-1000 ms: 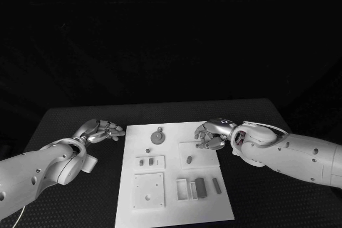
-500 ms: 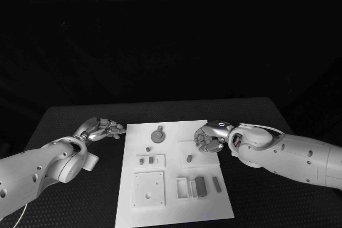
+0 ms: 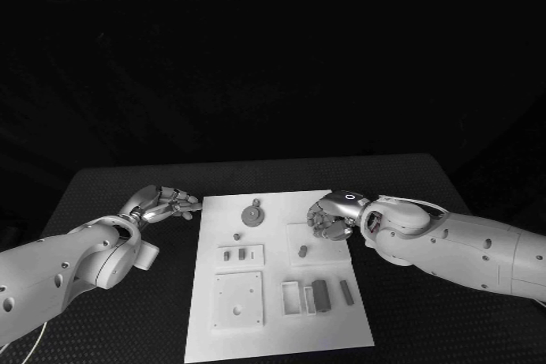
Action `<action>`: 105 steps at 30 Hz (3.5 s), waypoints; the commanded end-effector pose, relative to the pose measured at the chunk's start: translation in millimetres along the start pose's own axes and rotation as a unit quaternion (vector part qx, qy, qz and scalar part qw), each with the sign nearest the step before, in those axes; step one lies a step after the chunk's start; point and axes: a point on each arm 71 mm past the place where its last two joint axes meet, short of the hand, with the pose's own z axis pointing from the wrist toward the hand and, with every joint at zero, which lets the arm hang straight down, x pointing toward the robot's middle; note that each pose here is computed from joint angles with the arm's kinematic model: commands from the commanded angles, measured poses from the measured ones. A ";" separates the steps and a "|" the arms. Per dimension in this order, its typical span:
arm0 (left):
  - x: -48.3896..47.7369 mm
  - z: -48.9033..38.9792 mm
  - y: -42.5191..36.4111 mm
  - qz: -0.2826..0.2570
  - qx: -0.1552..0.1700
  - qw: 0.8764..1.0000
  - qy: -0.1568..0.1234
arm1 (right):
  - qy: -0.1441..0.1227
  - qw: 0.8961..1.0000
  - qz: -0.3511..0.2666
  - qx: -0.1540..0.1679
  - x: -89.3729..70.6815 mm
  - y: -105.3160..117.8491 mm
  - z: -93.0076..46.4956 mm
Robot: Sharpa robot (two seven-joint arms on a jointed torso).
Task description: Assemble the parts on the task board
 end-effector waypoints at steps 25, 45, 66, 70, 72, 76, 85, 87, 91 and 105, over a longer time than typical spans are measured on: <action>2.8 1.0 -0.6 -0.007 -0.001 1.000 0.011 | -0.013 0.999 -0.046 0.001 6.9 -4.3 -0.7; 3.5 2.4 -0.6 -0.007 -0.001 1.000 0.011 | -0.054 0.998 -0.028 -0.006 -0.8 2.8 -0.5; 4.2 3.3 -0.4 -0.007 -0.002 1.000 0.013 | -0.059 0.998 -0.025 -0.005 -9.7 4.5 0.9; 4.0 3.2 -0.2 -0.007 -0.003 1.000 0.013 | -0.051 0.999 -0.020 -0.002 -8.7 3.8 1.2; 3.9 3.2 -0.1 -0.007 -0.003 1.000 0.013 | -0.038 0.999 -0.017 0.003 -7.1 1.6 1.1; 3.7 3.0 0.0 -0.007 -0.003 1.000 0.013 | -0.025 1.000 -0.002 0.010 -5.4 -2.5 0.5; 2.8 2.7 0.6 -0.007 -0.004 1.000 0.013 | -0.023 1.000 0.001 0.015 -5.2 -7.6 -2.1; 2.7 2.7 0.7 -0.007 -0.005 1.000 0.013 | -0.023 1.000 -0.001 0.015 -5.3 -9.1 -3.4; 2.7 2.8 0.7 -0.007 -0.005 1.000 0.013 | -0.021 1.000 -0.002 0.011 -5.2 -8.2 -4.3; 2.5 3.2 0.8 -0.007 -0.003 1.000 0.013 | -0.054 0.997 -0.047 -0.026 -9.3 8.6 -2.3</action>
